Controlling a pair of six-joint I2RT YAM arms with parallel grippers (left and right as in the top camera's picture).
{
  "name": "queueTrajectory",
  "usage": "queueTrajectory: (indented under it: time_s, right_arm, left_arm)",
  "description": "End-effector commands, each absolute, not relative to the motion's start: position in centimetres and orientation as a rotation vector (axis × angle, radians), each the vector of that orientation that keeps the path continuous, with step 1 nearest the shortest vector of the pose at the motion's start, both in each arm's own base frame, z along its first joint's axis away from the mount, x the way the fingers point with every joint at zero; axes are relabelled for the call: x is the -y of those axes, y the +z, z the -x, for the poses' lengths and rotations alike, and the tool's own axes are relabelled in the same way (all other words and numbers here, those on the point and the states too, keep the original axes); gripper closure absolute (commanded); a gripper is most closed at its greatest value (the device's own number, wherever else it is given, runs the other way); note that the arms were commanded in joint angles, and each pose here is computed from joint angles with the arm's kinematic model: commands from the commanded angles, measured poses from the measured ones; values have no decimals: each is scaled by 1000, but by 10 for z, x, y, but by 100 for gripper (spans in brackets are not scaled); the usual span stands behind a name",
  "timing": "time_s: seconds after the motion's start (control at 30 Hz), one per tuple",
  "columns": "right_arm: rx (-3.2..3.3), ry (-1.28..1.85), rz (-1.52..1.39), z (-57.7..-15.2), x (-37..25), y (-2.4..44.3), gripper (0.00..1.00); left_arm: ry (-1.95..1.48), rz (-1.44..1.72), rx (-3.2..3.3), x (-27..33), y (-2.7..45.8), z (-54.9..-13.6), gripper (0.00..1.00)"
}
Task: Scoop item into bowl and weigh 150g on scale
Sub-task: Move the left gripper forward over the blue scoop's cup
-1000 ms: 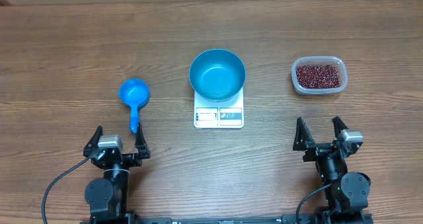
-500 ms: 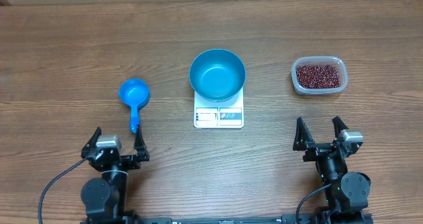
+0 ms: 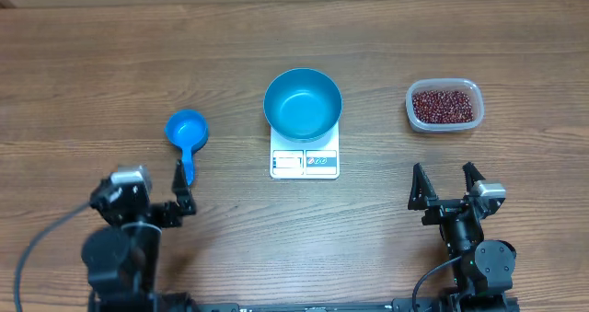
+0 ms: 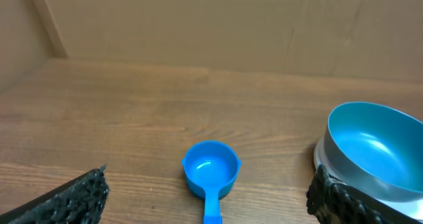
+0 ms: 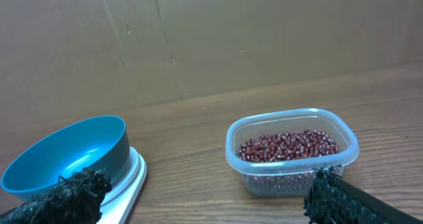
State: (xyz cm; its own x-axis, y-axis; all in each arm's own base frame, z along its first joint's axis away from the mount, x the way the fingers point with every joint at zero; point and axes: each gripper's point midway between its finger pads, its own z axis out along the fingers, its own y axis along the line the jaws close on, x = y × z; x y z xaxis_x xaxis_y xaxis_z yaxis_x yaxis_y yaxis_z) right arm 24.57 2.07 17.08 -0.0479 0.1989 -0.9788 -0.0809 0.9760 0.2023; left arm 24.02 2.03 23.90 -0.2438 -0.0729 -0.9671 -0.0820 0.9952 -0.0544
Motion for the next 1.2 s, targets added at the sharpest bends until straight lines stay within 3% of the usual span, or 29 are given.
queueTrajectory:
  time_s: [0.0,0.47,1.17]
  right_arm:
    - [-1599,227,-75,-245,-23,169,0]
    - [-1599,227,-75,-245,-23,169,0]
    - [-1599,227,-75,-245,-23,169,0]
  left_arm:
    - [23,121,-1853,-24,271,-252,0]
    - [9,155,-2263,-31,290,-296,0]
    - [1,203,-2816,-38,198,-322,0]
